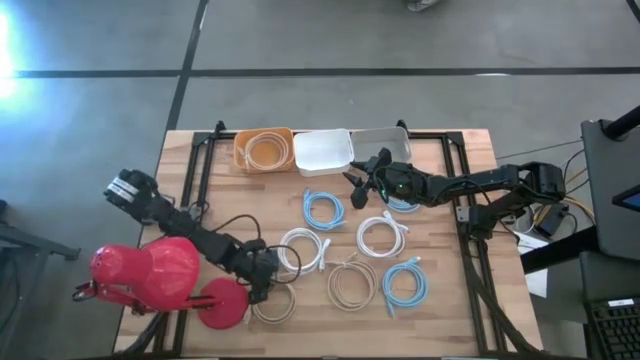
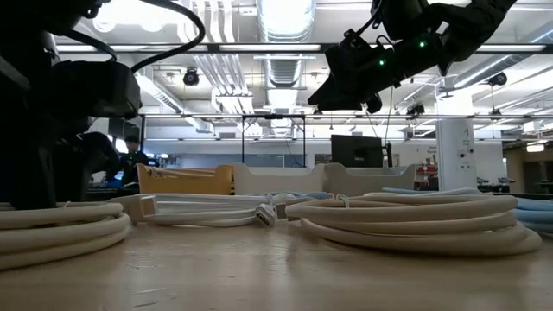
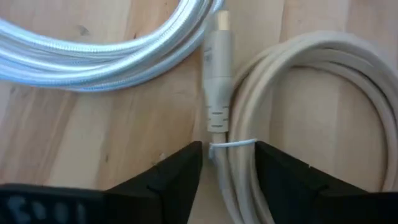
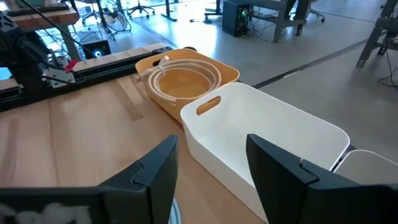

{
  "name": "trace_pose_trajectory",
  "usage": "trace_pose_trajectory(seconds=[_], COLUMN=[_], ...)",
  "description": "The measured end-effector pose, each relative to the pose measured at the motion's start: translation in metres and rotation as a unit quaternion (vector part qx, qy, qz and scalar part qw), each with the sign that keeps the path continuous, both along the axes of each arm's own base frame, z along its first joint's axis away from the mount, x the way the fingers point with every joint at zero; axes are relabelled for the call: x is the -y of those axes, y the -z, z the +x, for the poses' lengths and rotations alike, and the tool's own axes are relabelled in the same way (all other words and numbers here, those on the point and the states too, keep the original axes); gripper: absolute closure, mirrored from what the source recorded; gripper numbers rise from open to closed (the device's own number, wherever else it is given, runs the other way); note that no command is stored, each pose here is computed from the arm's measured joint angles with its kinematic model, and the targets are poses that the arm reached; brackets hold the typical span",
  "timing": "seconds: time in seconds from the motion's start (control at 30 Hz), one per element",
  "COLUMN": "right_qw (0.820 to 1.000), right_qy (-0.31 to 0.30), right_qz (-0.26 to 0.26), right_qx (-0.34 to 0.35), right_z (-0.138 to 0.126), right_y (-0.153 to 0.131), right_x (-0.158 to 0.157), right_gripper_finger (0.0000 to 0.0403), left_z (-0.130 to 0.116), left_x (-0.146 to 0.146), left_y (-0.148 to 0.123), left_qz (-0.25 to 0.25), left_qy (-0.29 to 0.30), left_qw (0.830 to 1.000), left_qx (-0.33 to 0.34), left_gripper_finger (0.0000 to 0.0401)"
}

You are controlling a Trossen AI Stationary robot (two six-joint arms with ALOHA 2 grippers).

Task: Sort HDMI cables
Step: Put the brown hdmi cable into the yellow bin

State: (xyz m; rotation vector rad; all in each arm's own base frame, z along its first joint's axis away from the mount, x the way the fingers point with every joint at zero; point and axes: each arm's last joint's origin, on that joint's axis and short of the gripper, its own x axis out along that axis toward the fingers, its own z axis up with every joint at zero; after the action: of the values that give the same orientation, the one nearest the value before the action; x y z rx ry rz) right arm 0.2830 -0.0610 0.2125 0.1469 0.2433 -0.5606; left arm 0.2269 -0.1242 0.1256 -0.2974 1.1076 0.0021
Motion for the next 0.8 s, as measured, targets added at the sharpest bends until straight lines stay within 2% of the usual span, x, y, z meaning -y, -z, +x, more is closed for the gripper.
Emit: trace_pose_trajectory(seconds=[0.07,0.27,0.3,0.67,0.73,0.8], right_qw=[1.000,1.000,1.000,1.000,1.000,1.000], right_qy=[0.000,0.000,0.000,0.000,0.000,0.000], right_qz=[0.000,-0.001,-0.001,-0.001,-0.002,-0.002], right_qx=[0.000,-0.001,-0.001,-0.001,-0.001,0.000], right_z=[0.000,0.000,0.000,0.000,0.000,0.000], right_y=[0.000,0.000,0.000,0.000,0.000,0.000], right_x=[0.000,0.000,0.000,0.000,0.000,0.000], right_gripper_finger=[0.0220,0.0220,0.0220,0.0220,0.0220,0.0220], left_z=[0.000,-0.004,-0.006,-0.037,-0.043,-0.047], left_x=[-0.001,-0.003,-0.005,-0.036,-0.044,-0.053], left_y=[-0.001,-0.015,-0.017,-0.076,-0.086,-0.095], left_qz=[0.011,0.009,0.015,0.132,0.183,0.258], left_qy=[0.006,0.009,0.006,-0.045,-0.063,-0.093], left_qw=[1.000,1.000,1.000,0.982,0.969,0.944], left_qx=[0.005,0.019,0.019,0.128,0.153,0.185], left_gripper_finger=[0.0238,0.0369,0.0377,0.0370,0.0373,0.0372])
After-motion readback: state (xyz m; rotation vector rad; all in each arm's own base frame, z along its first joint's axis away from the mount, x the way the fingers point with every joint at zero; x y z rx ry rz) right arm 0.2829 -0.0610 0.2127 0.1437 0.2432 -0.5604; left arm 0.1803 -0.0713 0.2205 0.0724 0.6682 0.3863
